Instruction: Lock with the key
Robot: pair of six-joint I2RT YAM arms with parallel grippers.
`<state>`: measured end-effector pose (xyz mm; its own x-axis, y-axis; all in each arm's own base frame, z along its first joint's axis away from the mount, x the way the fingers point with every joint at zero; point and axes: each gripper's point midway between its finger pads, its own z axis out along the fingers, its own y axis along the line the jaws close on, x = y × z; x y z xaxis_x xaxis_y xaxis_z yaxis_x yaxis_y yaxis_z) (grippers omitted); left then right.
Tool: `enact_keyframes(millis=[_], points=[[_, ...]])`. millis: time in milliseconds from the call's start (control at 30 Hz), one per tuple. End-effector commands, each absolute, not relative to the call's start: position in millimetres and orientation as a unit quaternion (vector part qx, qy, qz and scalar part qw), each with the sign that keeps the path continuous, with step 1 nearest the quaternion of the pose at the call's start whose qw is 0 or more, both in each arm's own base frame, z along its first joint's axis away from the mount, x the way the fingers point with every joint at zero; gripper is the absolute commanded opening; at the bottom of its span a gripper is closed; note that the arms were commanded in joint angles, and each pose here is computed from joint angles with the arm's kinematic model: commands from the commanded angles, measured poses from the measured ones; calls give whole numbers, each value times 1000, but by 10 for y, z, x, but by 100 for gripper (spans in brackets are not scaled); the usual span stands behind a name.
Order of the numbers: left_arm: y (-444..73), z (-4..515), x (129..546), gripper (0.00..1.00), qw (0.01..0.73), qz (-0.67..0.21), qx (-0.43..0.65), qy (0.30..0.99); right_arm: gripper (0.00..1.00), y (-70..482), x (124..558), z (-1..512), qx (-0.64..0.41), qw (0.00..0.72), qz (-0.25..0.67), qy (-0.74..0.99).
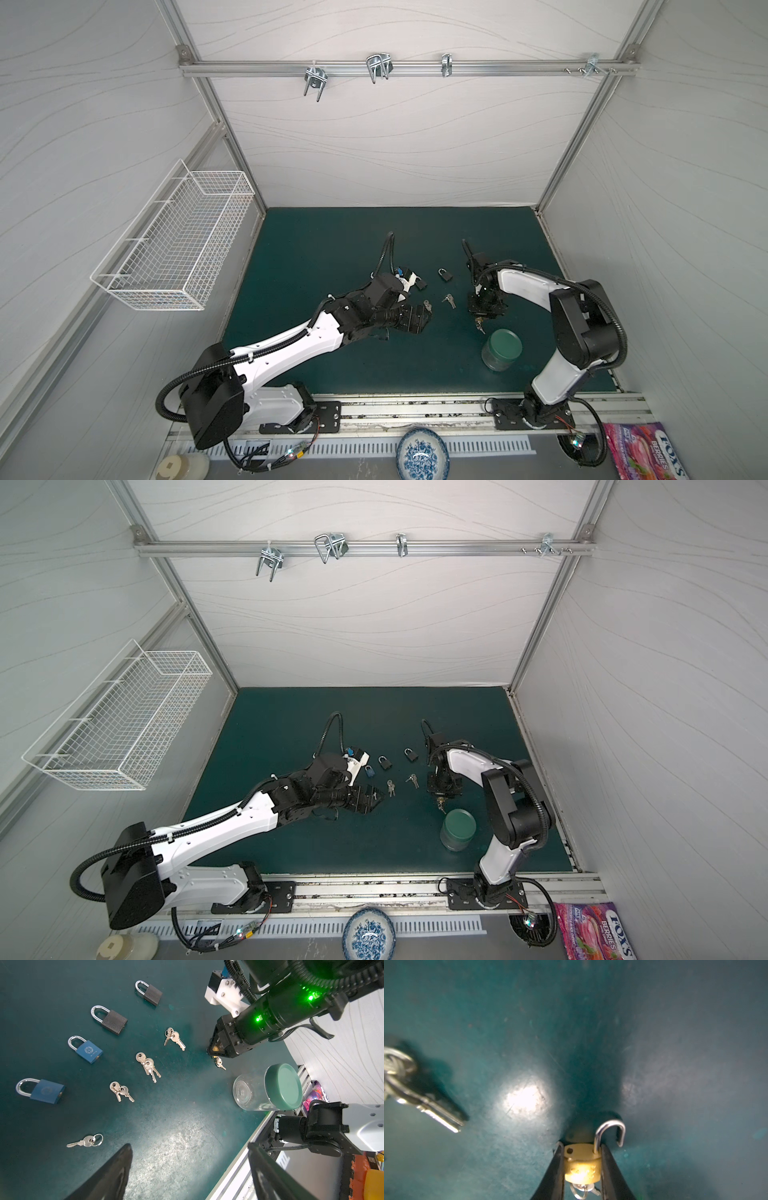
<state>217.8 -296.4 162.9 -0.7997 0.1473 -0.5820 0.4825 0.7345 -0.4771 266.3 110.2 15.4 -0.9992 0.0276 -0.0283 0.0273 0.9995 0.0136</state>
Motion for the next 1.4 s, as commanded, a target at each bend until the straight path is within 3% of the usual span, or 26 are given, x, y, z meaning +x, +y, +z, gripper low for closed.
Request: enact_keyframes(millis=[0, 567, 867, 1367], points=[[-2990, 1848, 2241, 87, 293, -327, 176, 881, 19, 1052, 2532, -16, 19, -14, 0, 1000], [-2527, 2084, 2490, 87, 324, -361, 82, 870, 10, 1361, 2688, 574, -35, 116, 47, 991], [-2466, 2000, 2555, 85, 309, -381, 39, 870, 7, 1729, 2637, 778, -123, 161, 82, 976], [-2341, 2272, 2733, 80, 321, -447, -21, 835, 0, 2703, 2266, 1800, -336, 324, 311, 828]])
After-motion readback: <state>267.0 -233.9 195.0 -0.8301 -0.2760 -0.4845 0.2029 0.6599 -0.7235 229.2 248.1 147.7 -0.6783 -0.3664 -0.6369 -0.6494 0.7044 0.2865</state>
